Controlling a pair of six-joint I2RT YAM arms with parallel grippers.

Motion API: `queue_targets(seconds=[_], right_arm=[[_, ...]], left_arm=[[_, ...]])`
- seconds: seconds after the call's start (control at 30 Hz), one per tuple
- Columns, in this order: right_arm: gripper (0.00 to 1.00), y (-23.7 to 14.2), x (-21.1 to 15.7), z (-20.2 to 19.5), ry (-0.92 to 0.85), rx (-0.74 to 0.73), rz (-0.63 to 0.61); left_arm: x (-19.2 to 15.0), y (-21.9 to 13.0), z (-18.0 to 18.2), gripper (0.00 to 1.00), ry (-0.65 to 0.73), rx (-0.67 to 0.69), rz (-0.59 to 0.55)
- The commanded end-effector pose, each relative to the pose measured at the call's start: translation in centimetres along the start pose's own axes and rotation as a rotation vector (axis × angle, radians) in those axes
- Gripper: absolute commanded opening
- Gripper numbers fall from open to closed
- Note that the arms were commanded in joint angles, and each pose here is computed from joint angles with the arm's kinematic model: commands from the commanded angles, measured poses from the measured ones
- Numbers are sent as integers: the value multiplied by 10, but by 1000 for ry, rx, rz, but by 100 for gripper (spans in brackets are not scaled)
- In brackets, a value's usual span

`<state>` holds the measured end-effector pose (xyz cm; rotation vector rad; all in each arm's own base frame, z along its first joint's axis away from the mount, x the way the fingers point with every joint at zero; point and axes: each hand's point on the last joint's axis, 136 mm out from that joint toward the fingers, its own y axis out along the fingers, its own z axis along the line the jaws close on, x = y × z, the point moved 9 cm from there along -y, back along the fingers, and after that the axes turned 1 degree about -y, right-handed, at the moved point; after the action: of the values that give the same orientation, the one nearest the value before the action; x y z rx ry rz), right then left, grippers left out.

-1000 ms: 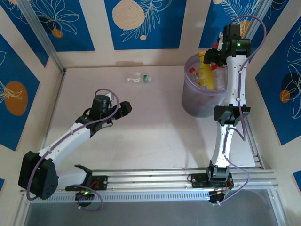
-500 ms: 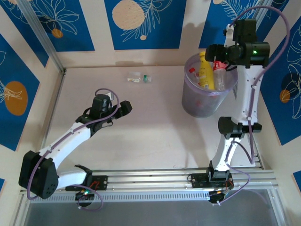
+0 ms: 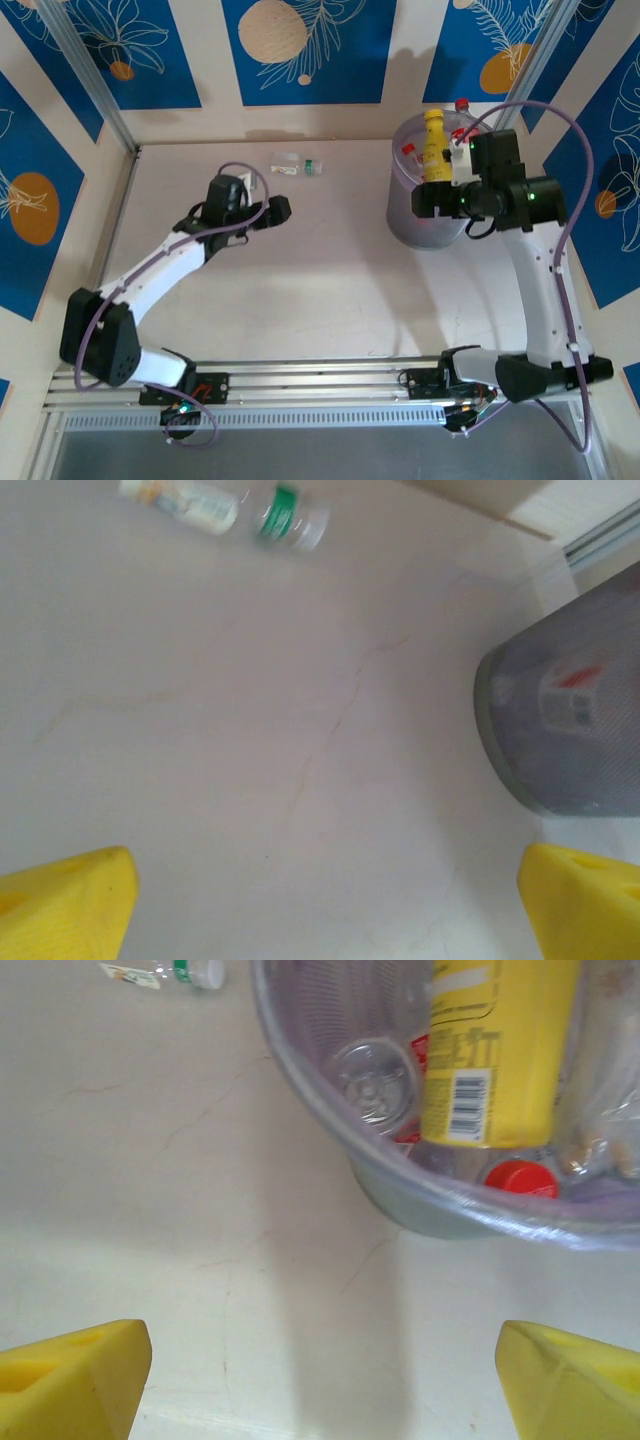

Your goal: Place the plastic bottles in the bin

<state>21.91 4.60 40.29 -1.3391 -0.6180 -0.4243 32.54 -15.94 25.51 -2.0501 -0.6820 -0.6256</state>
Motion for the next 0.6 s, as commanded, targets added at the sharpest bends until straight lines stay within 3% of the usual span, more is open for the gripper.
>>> queue_targets(seconds=[0.0,0.23,0.37,0.57], right_arm=[[89,-13,8,12,-13,89,-171],[89,-13,-16,34,-99,255,-151],[89,-4,-33,43,-130,328,-96],[88,12,-49,49,-128,371,-25]], left_arm=[[32,20,-10,98,269,-61,-10],[85,98,-19,100,592,-178,106],[111,143,-6,100,638,-167,107],[139,200,19,100,633,-80,-22]])
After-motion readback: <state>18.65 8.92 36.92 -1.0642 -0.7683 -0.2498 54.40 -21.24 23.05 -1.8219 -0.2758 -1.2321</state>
